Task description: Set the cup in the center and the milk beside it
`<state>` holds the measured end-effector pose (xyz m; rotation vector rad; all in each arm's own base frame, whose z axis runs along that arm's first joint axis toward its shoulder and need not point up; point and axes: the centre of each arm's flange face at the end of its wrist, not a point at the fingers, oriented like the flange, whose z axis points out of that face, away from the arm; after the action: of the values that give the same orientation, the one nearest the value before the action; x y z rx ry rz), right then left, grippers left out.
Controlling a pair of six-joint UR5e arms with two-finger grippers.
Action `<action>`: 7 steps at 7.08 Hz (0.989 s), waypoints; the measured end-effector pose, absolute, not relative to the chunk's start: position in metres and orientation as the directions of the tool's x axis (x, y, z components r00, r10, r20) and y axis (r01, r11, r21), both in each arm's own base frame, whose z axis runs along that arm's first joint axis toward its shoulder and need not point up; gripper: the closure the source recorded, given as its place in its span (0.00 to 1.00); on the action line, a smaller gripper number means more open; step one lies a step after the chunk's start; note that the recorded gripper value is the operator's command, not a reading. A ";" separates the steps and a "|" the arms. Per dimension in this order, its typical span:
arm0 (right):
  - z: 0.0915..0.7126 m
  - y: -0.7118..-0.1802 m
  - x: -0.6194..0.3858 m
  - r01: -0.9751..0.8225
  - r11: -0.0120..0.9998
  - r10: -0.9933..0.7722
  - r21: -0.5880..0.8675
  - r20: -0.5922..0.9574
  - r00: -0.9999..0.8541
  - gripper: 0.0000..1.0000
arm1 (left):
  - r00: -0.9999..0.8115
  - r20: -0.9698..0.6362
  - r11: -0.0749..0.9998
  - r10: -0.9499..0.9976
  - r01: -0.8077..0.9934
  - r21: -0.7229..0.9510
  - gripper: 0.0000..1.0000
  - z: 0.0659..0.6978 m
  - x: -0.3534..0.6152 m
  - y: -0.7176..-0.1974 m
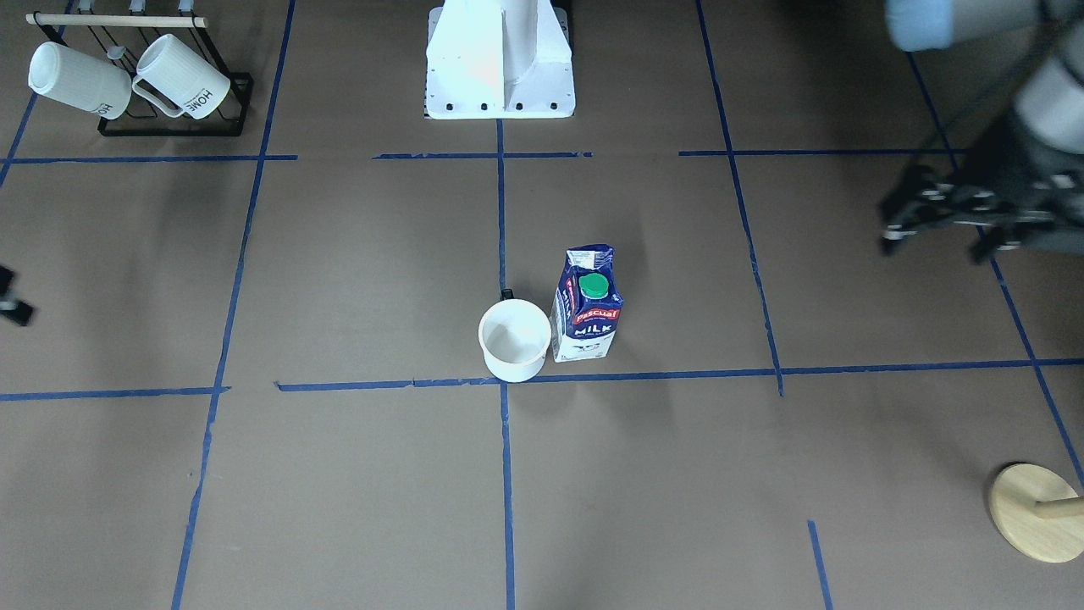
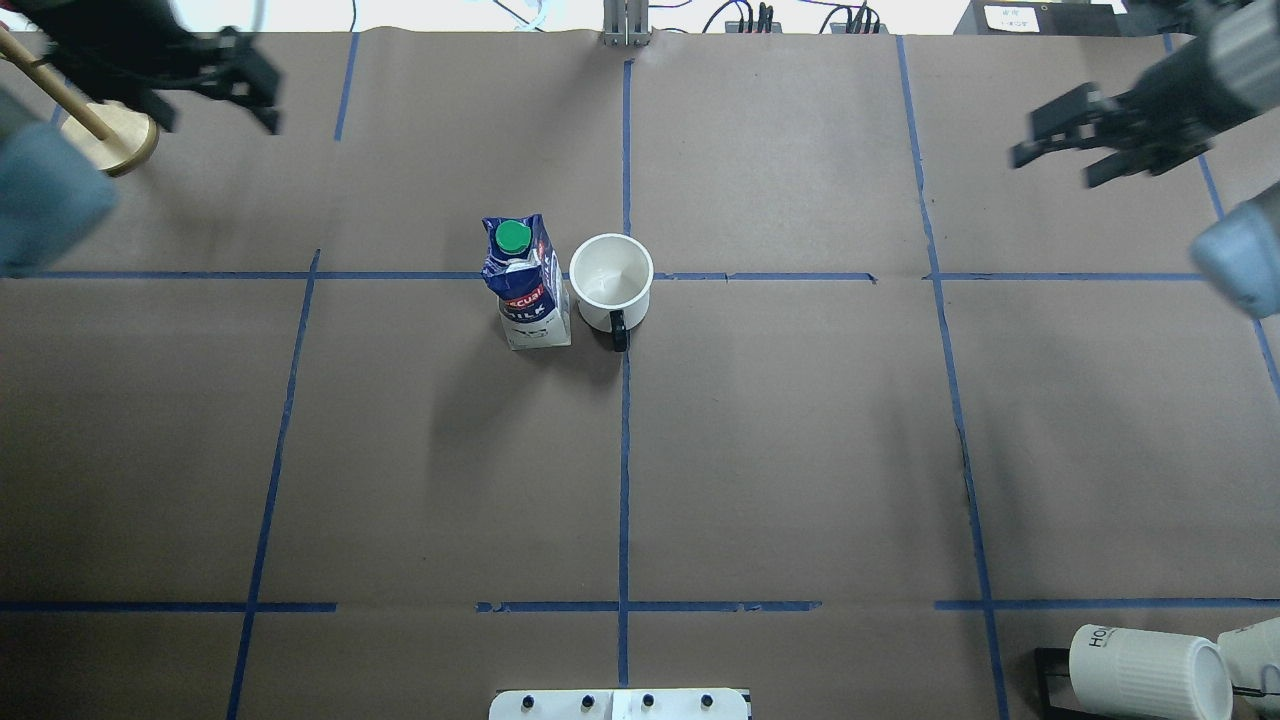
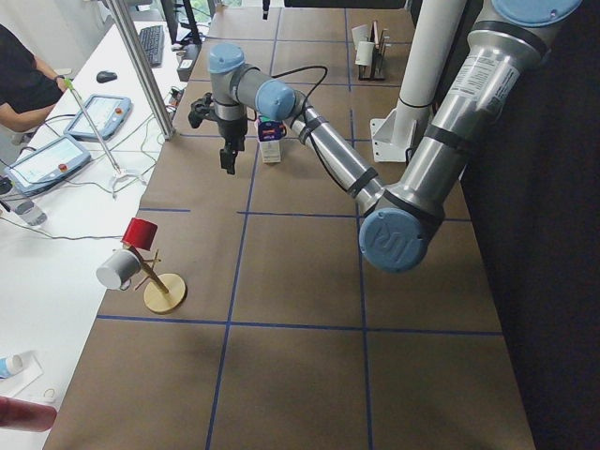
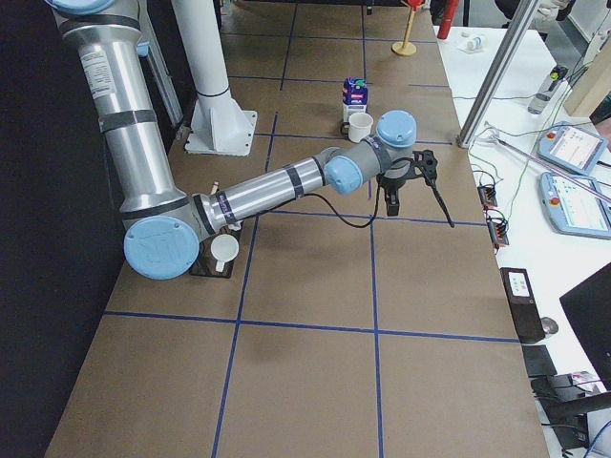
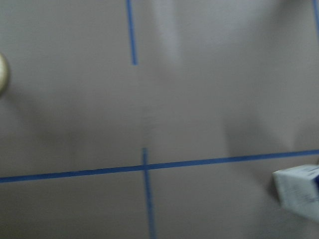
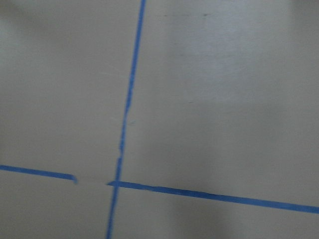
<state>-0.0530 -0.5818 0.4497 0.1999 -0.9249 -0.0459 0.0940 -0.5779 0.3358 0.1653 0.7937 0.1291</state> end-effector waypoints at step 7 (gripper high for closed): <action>0.602 -0.549 0.072 0.184 0.966 -0.259 0.184 0.735 0.626 0.00 | 0.685 -0.688 0.971 0.240 -0.175 0.164 0.00 0.603 -0.104 -0.618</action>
<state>0.0718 -0.5495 0.6018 0.0947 -0.8577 -0.2545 -0.1044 -0.6183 0.6034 0.0869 0.7823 0.2327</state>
